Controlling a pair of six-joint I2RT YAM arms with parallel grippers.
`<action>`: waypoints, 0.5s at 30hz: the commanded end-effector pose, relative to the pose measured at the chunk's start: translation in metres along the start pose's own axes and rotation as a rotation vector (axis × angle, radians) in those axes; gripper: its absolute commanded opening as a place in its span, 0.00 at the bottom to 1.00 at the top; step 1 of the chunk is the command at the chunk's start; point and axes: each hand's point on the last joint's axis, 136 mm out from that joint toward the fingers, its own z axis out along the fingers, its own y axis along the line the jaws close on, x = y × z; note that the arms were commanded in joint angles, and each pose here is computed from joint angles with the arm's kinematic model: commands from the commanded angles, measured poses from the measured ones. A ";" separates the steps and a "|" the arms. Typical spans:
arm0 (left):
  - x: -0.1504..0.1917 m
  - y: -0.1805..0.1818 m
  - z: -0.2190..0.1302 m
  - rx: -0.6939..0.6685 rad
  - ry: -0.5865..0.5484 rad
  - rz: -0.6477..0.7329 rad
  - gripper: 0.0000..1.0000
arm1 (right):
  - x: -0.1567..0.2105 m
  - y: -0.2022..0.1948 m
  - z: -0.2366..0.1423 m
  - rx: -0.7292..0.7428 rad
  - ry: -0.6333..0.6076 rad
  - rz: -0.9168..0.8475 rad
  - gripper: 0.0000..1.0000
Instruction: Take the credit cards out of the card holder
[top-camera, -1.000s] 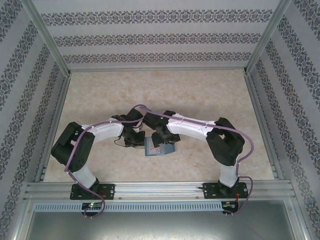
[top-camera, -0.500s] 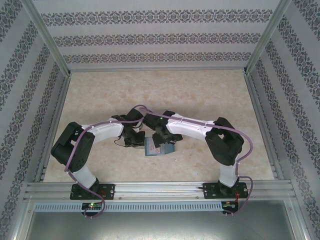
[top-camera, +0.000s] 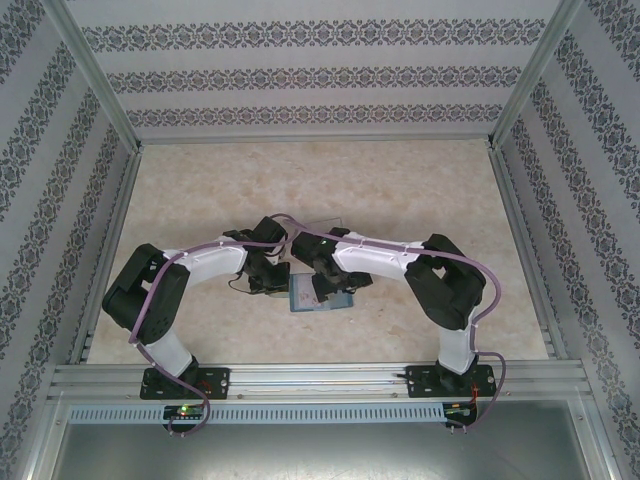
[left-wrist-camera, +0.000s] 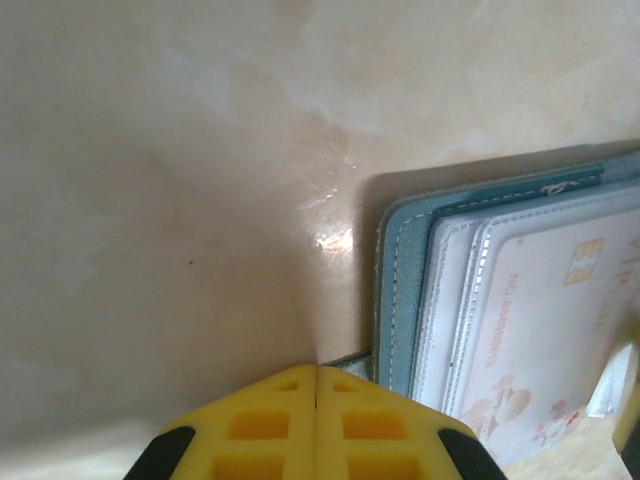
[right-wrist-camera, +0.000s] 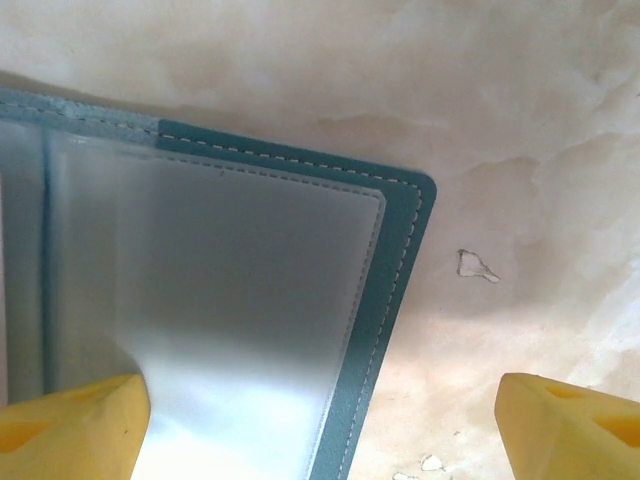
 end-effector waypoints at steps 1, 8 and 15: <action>0.010 0.005 0.004 -0.029 0.043 0.008 0.02 | 0.012 -0.015 0.014 0.063 0.047 -0.026 0.89; 0.006 -0.012 -0.006 0.052 0.012 -0.004 0.02 | 0.003 -0.005 -0.004 -0.035 -0.007 -0.006 0.89; 0.000 -0.030 -0.020 0.107 -0.015 -0.005 0.02 | -0.005 0.010 -0.024 -0.204 -0.043 0.052 0.87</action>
